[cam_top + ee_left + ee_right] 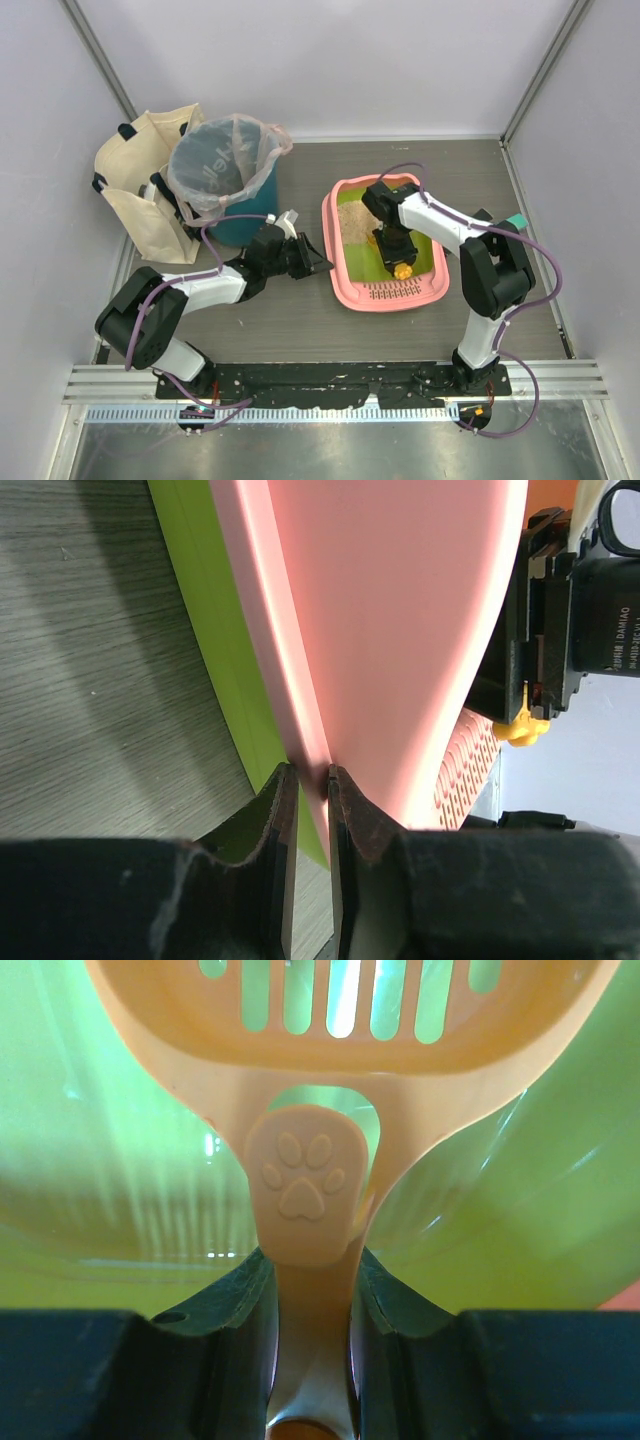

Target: Clean the litter box

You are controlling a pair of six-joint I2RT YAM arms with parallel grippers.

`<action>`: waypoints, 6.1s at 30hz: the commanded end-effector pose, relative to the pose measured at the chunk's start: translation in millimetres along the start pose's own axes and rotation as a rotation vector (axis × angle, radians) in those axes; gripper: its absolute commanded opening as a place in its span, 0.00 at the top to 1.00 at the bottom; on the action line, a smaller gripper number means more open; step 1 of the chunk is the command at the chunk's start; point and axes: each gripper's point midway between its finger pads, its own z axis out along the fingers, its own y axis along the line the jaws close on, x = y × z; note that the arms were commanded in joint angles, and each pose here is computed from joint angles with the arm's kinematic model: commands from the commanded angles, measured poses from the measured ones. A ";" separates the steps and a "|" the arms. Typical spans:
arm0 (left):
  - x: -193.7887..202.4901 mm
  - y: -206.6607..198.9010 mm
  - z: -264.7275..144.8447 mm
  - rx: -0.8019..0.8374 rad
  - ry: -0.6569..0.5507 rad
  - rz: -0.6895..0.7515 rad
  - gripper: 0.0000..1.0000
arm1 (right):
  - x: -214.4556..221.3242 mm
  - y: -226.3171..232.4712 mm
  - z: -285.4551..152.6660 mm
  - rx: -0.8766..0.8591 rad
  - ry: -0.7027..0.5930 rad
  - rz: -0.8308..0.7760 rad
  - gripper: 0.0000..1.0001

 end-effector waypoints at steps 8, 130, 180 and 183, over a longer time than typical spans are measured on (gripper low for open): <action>3.9 -4.5 1.5 -0.002 0.015 0.055 0.82 | -23.1 12.3 27.0 -0.035 -0.084 0.044 0.99; -74.1 -47.1 33.2 -0.287 -0.172 0.547 0.43 | -25.6 3.2 -34.8 -0.156 -0.016 0.033 0.99; -80.5 -76.1 17.2 -0.240 -0.213 0.546 0.48 | -64.4 9.3 2.7 -0.215 -0.423 0.039 0.99; -81.4 -79.2 15.7 -0.236 -0.208 0.562 0.45 | -59.6 8.0 5.1 -0.215 -0.439 0.033 0.99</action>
